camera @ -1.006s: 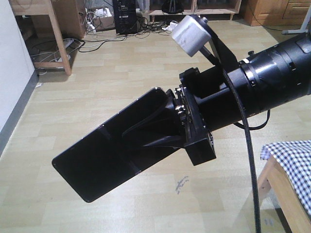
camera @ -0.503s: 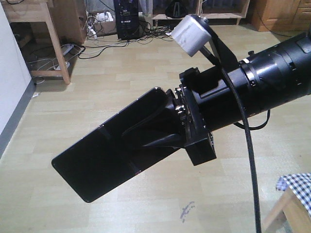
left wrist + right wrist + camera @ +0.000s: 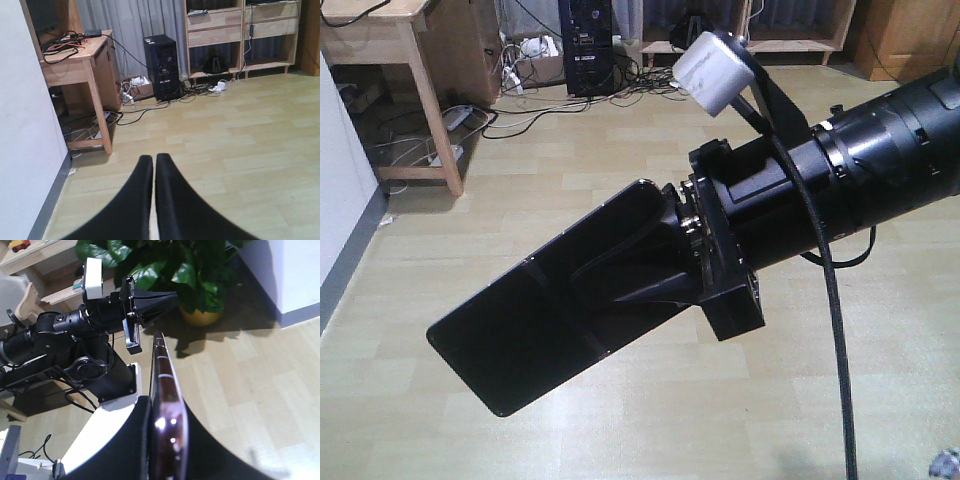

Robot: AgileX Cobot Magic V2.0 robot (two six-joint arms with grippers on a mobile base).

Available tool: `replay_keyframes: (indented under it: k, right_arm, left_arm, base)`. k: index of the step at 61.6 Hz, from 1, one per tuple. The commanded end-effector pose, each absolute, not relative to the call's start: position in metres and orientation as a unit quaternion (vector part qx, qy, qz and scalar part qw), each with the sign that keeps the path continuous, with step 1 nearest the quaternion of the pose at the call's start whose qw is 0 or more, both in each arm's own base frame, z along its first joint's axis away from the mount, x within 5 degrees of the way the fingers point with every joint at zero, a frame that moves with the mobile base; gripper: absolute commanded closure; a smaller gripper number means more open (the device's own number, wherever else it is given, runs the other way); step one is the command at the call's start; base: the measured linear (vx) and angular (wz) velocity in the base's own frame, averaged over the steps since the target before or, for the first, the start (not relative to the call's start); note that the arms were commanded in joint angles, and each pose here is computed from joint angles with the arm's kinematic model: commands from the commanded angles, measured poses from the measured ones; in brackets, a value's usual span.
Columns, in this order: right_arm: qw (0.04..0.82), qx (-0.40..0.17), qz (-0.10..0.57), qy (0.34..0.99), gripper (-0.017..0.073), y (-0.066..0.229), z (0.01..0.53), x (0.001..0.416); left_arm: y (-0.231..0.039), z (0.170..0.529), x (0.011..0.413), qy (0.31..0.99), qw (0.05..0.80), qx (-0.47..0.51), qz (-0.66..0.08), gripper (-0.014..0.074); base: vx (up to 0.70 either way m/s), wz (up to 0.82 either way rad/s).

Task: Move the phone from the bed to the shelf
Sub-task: 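Keep the phone raised in the right gripper while driving across room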

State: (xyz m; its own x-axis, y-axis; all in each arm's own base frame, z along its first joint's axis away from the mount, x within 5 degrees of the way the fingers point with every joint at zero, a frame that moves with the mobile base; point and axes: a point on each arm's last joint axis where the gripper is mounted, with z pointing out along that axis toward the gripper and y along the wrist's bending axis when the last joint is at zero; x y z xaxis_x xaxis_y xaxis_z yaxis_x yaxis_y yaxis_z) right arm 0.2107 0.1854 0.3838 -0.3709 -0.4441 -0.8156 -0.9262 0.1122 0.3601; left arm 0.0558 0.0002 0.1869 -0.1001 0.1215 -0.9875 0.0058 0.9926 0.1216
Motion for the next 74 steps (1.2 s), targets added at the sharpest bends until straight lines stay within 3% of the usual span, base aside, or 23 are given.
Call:
replay_keyframes:
  k: [1,74]
  right_arm:
    - [0.280,-0.495,0.488,0.662,0.0561,0.1834,0.4064,0.1966]
    - [0.280,-0.495,0.489,0.662,0.0561,0.1835,0.4067,0.1965]
  left_arm:
    - [0.0003,0.2018,0.0550,0.705,0.707,0.035,0.041,0.0592]
    - [0.0003,0.2018,0.0550,0.705,0.707,0.035,0.041,0.0592]
  base:
    - [0.36,0.02]
    - [0.34,-0.02]
